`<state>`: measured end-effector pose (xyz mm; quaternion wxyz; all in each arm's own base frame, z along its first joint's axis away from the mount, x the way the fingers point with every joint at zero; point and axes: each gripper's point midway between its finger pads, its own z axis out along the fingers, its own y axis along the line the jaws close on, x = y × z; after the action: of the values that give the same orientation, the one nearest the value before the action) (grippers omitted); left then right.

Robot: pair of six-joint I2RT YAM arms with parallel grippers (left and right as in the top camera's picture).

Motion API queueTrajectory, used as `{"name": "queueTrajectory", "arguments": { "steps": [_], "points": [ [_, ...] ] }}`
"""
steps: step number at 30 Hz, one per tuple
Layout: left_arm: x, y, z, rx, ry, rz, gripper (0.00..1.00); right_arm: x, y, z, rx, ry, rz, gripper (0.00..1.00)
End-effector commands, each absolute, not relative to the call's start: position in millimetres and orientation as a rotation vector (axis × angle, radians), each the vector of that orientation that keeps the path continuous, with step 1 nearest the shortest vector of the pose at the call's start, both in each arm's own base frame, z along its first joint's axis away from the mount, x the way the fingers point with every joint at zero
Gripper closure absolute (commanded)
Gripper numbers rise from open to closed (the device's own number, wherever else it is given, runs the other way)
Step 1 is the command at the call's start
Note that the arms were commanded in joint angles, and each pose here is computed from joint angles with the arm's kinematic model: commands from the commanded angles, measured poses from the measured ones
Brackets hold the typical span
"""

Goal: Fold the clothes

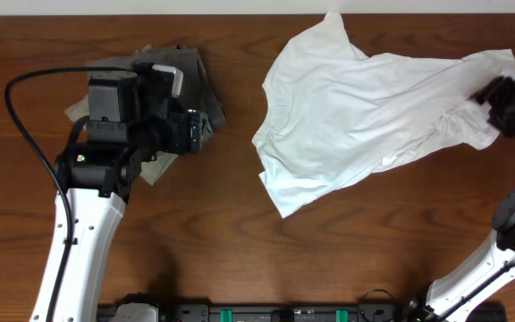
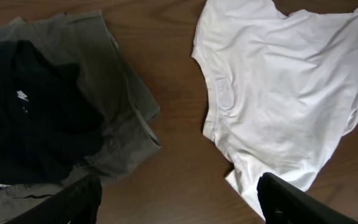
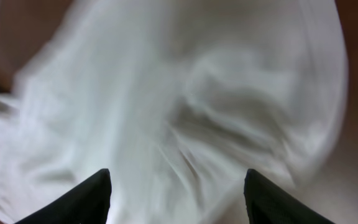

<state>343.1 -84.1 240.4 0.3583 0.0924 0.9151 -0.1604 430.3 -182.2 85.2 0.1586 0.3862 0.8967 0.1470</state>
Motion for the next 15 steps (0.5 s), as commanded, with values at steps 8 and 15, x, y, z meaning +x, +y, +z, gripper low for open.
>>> {"name": "queueTrajectory", "arguments": {
  "steps": [8,15],
  "points": [
    [344,-84,245,0.232,2.364,-0.408,0.18,393,-179,39,1.180,2.690,0.256,0.27],
    [342,-84,244,0.231,2.373,-0.409,0.18,420,-174,26,1.137,2.546,0.385,0.55]
  ]
}}
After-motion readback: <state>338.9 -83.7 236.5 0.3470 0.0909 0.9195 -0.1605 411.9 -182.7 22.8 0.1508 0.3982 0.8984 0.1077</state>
